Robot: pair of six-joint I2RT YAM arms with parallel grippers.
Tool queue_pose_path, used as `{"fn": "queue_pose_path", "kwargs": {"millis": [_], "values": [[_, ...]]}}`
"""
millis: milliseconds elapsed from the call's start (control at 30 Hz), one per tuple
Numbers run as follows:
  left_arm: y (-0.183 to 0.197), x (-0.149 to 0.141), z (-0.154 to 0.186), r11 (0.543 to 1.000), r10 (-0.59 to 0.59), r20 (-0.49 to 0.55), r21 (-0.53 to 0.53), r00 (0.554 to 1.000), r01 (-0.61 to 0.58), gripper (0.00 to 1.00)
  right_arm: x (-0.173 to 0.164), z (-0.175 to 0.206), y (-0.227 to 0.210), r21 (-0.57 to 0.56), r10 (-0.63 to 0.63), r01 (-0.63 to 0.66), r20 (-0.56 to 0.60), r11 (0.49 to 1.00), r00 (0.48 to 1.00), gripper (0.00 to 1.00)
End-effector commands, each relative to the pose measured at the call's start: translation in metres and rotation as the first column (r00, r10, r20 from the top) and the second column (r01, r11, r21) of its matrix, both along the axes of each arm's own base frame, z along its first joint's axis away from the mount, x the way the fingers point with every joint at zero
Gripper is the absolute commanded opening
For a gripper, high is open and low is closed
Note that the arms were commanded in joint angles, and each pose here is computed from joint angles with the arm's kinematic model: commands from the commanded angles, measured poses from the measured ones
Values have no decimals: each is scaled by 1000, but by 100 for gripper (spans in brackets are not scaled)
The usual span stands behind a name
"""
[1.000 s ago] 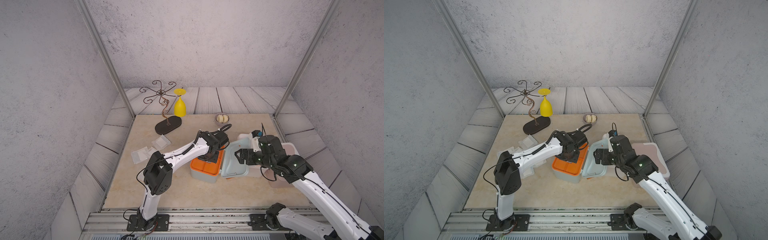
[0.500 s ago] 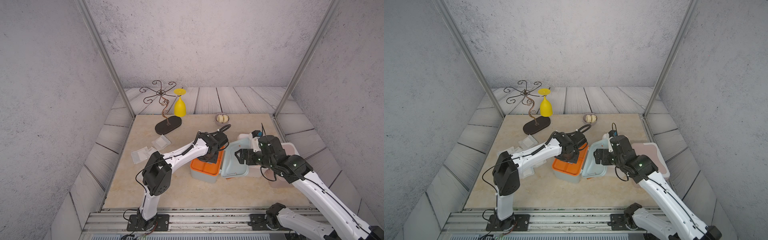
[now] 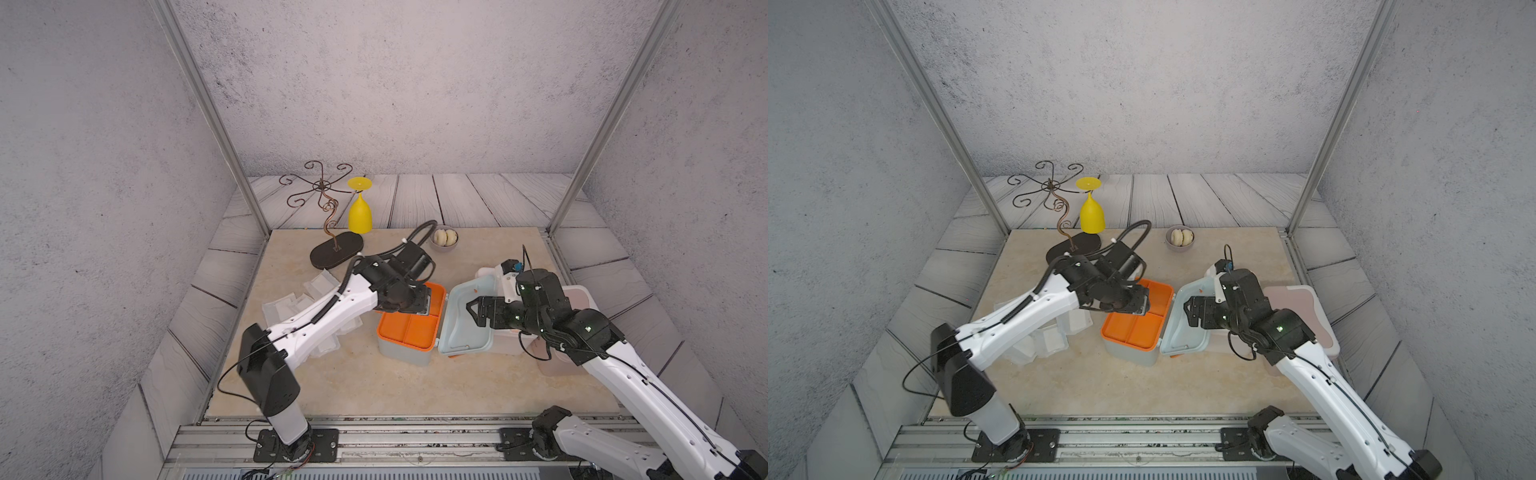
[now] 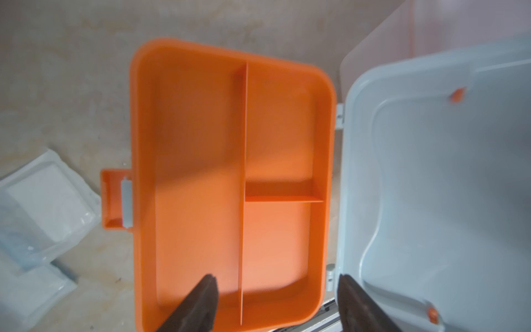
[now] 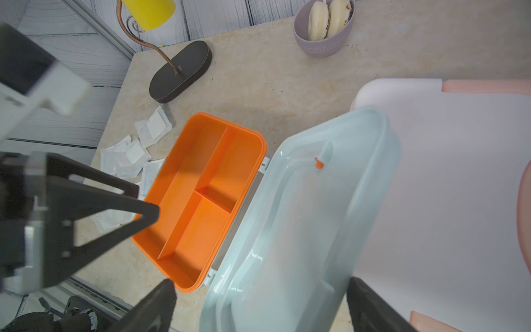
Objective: Open first aid kits and take out gauze
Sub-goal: Place the compartment layer in the first aid kit, then close the lid of the first aid kit.
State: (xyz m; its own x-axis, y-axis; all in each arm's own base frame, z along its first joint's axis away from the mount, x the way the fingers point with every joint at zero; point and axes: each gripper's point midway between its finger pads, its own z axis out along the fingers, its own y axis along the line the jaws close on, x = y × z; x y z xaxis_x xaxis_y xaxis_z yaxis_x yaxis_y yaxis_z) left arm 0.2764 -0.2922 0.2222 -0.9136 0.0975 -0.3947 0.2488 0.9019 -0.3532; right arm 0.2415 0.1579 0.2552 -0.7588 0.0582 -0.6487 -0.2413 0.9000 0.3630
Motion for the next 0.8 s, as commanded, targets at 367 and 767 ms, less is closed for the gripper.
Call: {"fn": "queue_pose_path", "kwargs": {"millis": [367, 767], "values": [[43, 14, -75, 897, 63, -295, -402, 953, -184, 86, 8, 11, 28, 104, 63, -60, -26, 993, 998, 94], [39, 3, -76, 869, 42, -304, -459, 952, -185, 87, 18, 29, 71, 287, 172, -152, -46, 946, 984, 94]]}}
